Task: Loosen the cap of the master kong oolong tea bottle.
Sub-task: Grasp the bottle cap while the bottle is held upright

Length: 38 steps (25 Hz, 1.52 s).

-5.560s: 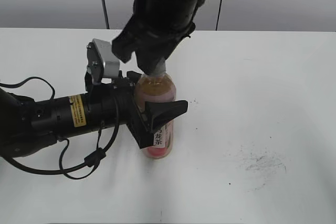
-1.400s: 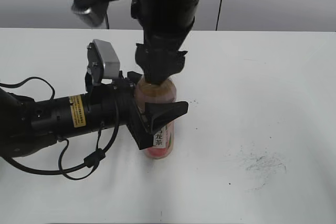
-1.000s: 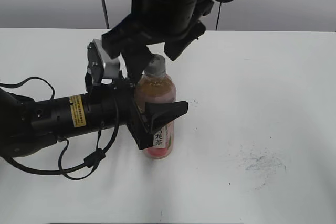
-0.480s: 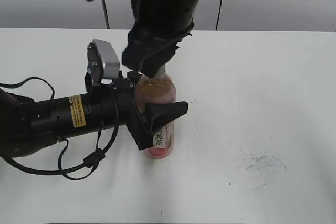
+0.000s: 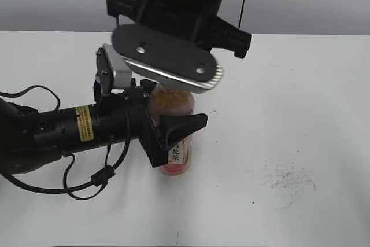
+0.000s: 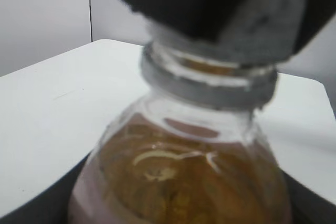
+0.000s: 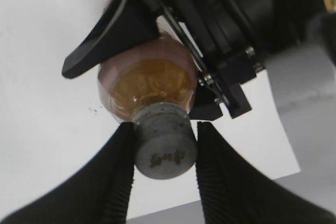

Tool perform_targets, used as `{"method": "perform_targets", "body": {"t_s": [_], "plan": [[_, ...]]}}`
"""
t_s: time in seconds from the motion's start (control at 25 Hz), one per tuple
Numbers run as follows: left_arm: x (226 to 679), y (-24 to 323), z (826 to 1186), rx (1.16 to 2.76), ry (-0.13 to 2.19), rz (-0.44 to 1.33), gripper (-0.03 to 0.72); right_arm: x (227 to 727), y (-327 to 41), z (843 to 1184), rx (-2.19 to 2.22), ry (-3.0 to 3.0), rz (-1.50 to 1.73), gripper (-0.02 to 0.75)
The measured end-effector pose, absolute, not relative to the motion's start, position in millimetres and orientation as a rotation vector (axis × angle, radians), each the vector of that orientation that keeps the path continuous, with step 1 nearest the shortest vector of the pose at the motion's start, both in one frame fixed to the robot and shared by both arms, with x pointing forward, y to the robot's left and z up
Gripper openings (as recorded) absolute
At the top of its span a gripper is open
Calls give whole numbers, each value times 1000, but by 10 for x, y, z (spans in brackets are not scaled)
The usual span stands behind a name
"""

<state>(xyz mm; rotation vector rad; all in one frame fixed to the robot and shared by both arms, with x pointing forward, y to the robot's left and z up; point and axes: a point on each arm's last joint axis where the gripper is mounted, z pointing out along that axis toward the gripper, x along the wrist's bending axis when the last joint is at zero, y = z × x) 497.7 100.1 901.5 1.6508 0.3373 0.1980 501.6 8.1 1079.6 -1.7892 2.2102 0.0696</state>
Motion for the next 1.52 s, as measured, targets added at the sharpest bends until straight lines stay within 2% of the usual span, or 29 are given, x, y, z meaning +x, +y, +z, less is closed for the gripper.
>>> {"method": "perform_targets", "body": {"t_s": [0.12,0.24,0.28,0.32,0.4,0.44,0.48,0.68,1.0,1.32,1.52], "plan": [[4977,1001,9016,1650,339,196,446,5013,86,10811,-2079,1930,17,268],[4974,1000,9016,1650,335,195,446,5014,79,10812,-2062,1955,13,271],[4974,1000,9016,1650,336,194,446,5011,83,10815,-1961,2056,43,300],[4980,1002,9017,1647,347,193,446,4994,101,10820,-1821,2182,97,364],[4984,1004,9016,1646,356,194,446,4960,136,10823,-1493,2426,170,543],[4986,1005,9014,1647,360,194,446,4963,135,10824,-1340,2516,187,592],[4986,1005,9014,1647,360,194,446,4971,134,10825,-1171,2598,200,605],[4986,1004,9015,1646,359,194,446,5010,90,10852,-210,2856,288,585],[4990,1004,9016,1645,362,195,446,5007,47,10909,873,2789,428,585],[4994,1005,9017,1643,367,197,446,4966,64,10851,1086,2788,450,574],[4994,1005,9016,1644,368,197,446,4948,21,10696,1090,2803,364,470]]}}
